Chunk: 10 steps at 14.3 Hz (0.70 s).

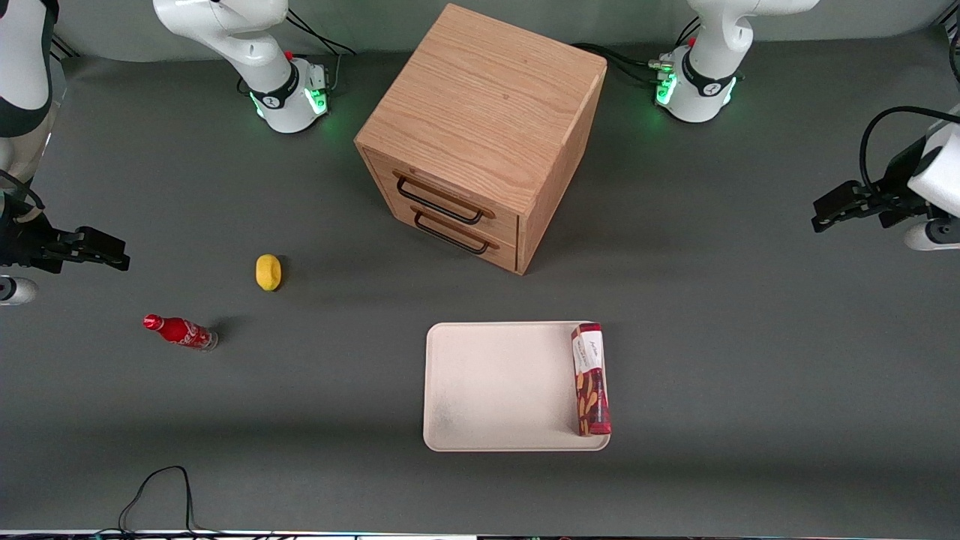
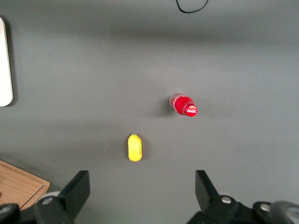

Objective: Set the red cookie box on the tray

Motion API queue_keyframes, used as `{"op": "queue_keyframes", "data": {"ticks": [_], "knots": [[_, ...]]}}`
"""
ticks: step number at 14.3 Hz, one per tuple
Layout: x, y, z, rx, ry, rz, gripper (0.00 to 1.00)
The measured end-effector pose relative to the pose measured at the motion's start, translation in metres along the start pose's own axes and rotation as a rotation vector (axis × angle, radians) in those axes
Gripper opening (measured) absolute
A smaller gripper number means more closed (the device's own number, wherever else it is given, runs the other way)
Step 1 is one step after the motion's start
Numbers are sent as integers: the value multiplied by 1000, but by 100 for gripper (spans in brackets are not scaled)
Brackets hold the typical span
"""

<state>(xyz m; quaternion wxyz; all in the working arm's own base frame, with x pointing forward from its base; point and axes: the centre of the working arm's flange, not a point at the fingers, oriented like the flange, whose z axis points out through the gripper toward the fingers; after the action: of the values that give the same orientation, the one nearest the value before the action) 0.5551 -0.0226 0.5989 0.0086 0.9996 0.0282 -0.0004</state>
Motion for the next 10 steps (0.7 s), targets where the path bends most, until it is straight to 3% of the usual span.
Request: {"op": "queue_keyframes", "data": {"ticks": [10], "knots": [[-3,-3,1,2,-25,36,100]]}}
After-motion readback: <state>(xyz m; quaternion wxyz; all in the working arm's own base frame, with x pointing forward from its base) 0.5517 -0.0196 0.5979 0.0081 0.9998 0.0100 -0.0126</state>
